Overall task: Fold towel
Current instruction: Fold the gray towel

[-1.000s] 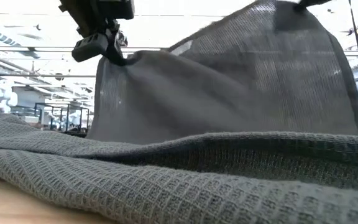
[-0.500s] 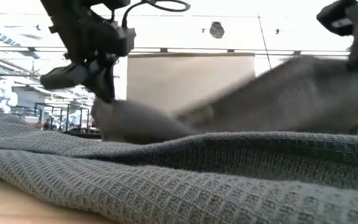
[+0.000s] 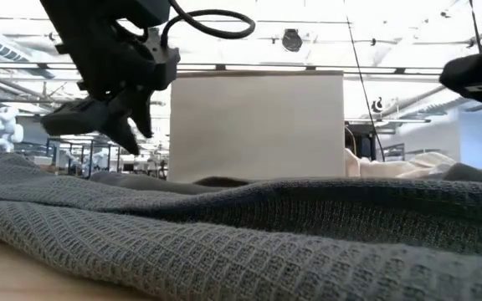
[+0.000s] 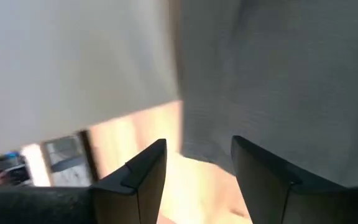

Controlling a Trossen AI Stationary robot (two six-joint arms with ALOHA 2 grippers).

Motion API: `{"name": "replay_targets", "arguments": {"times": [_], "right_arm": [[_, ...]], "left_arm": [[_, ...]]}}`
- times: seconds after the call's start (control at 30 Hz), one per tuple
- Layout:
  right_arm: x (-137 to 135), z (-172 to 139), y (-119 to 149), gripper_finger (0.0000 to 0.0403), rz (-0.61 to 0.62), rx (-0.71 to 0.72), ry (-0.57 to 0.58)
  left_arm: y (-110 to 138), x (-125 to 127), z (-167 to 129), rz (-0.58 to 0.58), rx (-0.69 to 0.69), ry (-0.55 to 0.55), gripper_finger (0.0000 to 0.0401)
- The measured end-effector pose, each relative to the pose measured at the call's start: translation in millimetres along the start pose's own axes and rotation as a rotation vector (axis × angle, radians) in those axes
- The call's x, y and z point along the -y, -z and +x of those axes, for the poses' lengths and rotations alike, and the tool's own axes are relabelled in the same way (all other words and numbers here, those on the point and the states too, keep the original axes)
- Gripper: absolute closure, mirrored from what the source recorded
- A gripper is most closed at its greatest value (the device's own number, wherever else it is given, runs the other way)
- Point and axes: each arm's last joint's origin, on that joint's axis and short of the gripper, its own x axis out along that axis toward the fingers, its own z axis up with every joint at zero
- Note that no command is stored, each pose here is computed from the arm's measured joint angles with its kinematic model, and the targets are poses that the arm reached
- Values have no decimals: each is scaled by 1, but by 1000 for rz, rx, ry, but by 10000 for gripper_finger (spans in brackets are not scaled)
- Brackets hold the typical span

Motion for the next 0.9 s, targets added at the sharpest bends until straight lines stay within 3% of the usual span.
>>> {"name": "replay_targets", "arguments": {"times": [0.13,0.33,0.43,0.53,0.7,0.9], "right_arm": [[-3,-6,3,294,38,7,-13],[-5,-17,3,237,93,49,-40],[-8,-21,1,229,99,103,-42],[-9,-24,-3,228,91,151,-56],[-8,-26,-7,234,102,205,-41],[-7,-25,-10,236,121,232,-14]], "left_arm": [[1,3,0,-29,-21,125,213],[-1,5,10,-77,28,159,213],[-17,8,11,-107,180,262,213],[-27,7,7,-90,280,258,213],[-27,-12,11,-78,280,169,213],[-20,-34,38,-109,191,262,213]]}}
